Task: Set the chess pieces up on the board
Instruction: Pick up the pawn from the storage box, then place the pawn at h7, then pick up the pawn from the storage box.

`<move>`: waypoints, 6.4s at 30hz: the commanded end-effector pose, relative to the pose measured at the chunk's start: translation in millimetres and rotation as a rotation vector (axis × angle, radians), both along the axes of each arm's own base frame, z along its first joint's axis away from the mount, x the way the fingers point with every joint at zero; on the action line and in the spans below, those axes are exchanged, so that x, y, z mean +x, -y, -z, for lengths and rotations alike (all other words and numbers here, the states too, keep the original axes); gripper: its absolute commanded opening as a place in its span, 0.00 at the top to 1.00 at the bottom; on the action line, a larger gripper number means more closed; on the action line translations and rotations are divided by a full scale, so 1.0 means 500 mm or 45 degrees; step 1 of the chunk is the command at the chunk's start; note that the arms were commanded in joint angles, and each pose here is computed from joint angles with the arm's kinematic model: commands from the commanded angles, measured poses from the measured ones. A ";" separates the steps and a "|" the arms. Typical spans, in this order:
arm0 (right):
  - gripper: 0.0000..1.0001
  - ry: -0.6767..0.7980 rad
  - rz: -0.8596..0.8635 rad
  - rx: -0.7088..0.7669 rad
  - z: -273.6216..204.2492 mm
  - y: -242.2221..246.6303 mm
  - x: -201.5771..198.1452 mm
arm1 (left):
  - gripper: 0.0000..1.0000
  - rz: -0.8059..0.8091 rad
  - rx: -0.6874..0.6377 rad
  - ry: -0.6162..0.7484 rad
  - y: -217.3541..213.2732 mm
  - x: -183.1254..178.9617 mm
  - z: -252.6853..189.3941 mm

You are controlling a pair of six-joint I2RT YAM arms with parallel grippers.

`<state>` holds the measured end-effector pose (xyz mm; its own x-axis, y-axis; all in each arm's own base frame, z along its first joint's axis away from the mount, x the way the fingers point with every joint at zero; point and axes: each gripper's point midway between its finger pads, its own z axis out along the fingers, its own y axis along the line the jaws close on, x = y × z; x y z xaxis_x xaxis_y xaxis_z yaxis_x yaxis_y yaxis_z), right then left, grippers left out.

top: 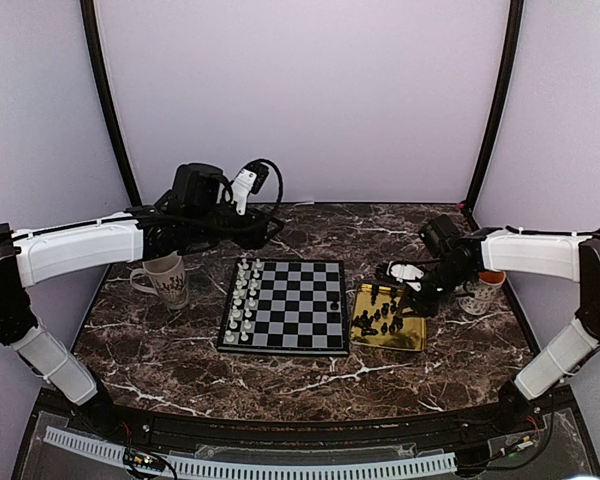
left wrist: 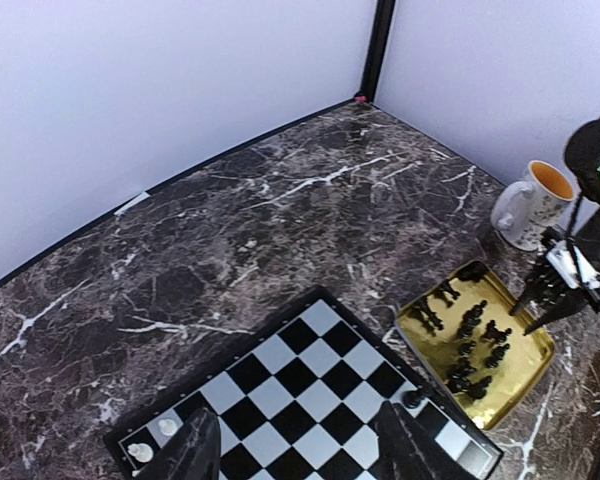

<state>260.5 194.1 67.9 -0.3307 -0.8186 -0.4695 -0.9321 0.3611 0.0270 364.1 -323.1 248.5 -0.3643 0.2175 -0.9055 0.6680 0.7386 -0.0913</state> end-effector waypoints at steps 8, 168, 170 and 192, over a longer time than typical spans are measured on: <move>0.78 -0.040 -0.185 -0.137 -0.004 -0.074 -0.009 | 0.40 0.066 -0.099 -0.042 0.009 -0.047 -0.030; 0.00 0.314 -0.110 0.022 -0.230 -0.130 0.069 | 0.32 -0.324 -0.045 0.250 -0.122 -0.014 -0.102; 0.00 0.291 -0.061 0.011 -0.222 -0.107 0.075 | 0.32 -0.323 -0.039 0.247 -0.121 -0.013 -0.098; 0.00 0.367 0.093 -0.062 -0.197 -0.017 0.050 | 0.32 -0.331 -0.008 0.258 -0.122 -0.005 -0.088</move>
<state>260.1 205.1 105.1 -0.3058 -0.8818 -0.3591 -0.9323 0.3538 -0.0748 359.5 -264.1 290.3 -0.2358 0.1324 -0.9628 0.4683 0.8835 0.0068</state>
